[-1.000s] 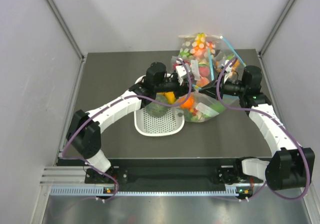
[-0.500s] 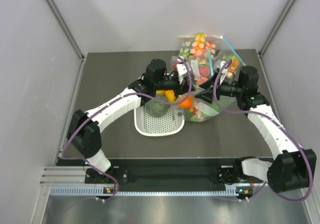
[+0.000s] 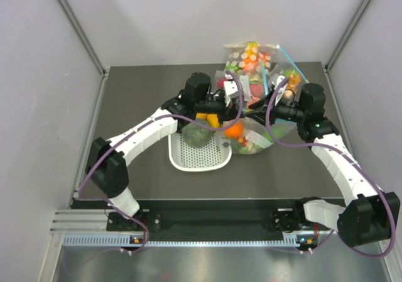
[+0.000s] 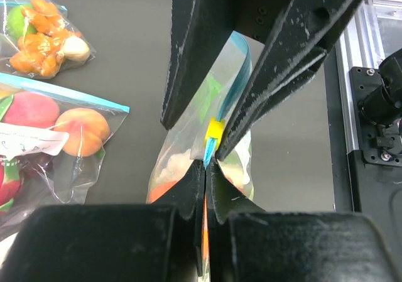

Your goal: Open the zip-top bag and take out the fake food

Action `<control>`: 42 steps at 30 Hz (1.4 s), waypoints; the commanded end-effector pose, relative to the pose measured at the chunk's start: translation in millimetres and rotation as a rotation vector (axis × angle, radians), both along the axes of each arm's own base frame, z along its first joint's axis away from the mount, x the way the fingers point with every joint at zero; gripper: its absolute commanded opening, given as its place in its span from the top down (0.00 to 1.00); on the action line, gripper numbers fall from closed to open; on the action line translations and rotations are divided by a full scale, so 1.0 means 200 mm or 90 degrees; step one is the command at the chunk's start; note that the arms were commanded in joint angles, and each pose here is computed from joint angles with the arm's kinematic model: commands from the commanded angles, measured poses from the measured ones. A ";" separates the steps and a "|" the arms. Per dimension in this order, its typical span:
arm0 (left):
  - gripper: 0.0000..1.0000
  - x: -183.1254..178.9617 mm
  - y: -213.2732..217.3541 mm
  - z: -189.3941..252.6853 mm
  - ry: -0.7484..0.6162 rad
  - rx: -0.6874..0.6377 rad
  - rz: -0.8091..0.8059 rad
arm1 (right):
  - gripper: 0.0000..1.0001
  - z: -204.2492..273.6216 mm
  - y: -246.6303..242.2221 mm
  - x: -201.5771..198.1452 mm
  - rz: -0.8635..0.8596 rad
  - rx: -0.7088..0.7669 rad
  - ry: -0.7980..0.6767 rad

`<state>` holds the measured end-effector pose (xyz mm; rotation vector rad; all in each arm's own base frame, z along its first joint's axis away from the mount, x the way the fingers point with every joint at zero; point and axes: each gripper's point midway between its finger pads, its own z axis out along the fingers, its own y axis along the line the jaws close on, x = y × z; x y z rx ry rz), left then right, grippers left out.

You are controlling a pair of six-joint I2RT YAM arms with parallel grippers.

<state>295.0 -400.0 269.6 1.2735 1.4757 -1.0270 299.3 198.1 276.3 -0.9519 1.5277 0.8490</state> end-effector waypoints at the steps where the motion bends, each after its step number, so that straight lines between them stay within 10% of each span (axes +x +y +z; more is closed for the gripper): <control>1: 1.00 -0.01 -0.02 0.10 -0.026 -0.018 -0.030 | 0.62 0.18 0.02 0.01 0.003 0.006 -0.088; 17: 1.00 -0.01 -0.03 0.09 -0.023 -0.011 -0.031 | 0.71 0.19 0.07 -0.01 0.032 -0.009 -0.092; 27: 1.00 0.05 0.00 0.09 -0.042 0.002 0.014 | 0.98 0.16 0.06 -0.02 0.030 -0.023 -0.088; 42: 1.00 0.27 0.18 0.20 -0.053 -0.021 0.176 | 1.00 0.13 0.01 -0.02 -0.017 -0.051 -0.089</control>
